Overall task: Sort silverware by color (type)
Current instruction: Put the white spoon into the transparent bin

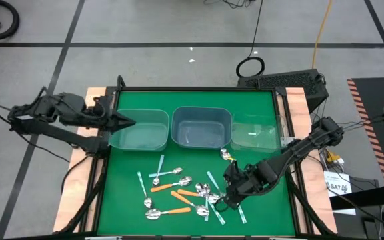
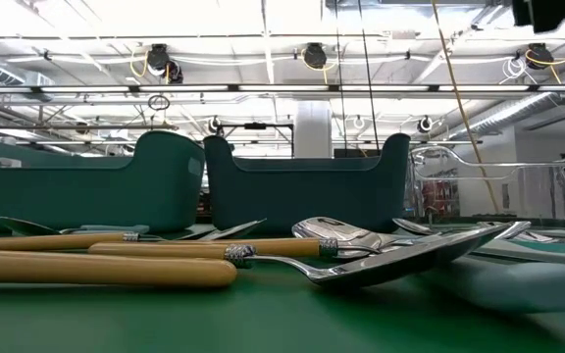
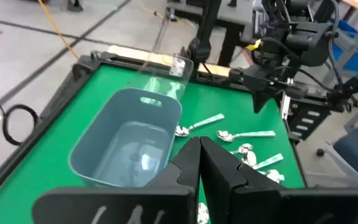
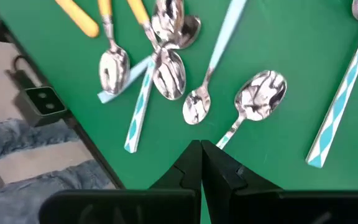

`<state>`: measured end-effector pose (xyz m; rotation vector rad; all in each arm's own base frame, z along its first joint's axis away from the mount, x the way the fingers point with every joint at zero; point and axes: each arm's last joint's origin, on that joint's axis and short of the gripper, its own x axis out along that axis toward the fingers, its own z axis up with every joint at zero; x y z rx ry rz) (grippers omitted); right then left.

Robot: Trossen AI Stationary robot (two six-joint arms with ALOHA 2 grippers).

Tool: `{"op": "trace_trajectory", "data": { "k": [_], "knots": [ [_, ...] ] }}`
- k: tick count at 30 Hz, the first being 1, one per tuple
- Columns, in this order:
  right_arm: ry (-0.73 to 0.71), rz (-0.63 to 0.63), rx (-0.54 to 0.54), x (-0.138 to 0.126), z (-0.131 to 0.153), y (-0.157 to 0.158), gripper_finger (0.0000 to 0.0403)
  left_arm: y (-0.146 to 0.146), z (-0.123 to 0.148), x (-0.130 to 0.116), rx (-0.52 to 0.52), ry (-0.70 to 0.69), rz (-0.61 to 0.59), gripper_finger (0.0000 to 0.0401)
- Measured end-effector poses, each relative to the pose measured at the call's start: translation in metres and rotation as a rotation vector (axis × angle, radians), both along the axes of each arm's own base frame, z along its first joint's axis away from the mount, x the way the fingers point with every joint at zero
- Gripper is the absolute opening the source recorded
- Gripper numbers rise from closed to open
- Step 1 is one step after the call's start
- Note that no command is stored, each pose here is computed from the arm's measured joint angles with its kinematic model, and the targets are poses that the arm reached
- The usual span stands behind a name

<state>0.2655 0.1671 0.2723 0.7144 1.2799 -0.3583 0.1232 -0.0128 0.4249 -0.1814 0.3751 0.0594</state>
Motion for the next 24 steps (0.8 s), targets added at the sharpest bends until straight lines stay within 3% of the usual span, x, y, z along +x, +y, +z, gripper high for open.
{"op": "trace_trajectory", "data": {
  "k": [10, 20, 24],
  "knots": [
    [0.129, -0.213, 0.006, -0.001, -0.028, 0.023, 0.0009, -0.006, -0.013, 0.029, -0.069, 0.136, -0.042, 0.0017],
    [0.305, -0.317, 0.008, 0.010, -0.068, 0.034, 0.0085, -0.012, -0.019, 0.035, -0.078, 0.187, -0.064, 0.0017],
    [0.309, -0.318, 0.010, 0.013, -0.074, 0.036, 0.0114, -0.013, -0.021, 0.032, -0.079, 0.224, -0.069, 0.0017]
  ]
}}
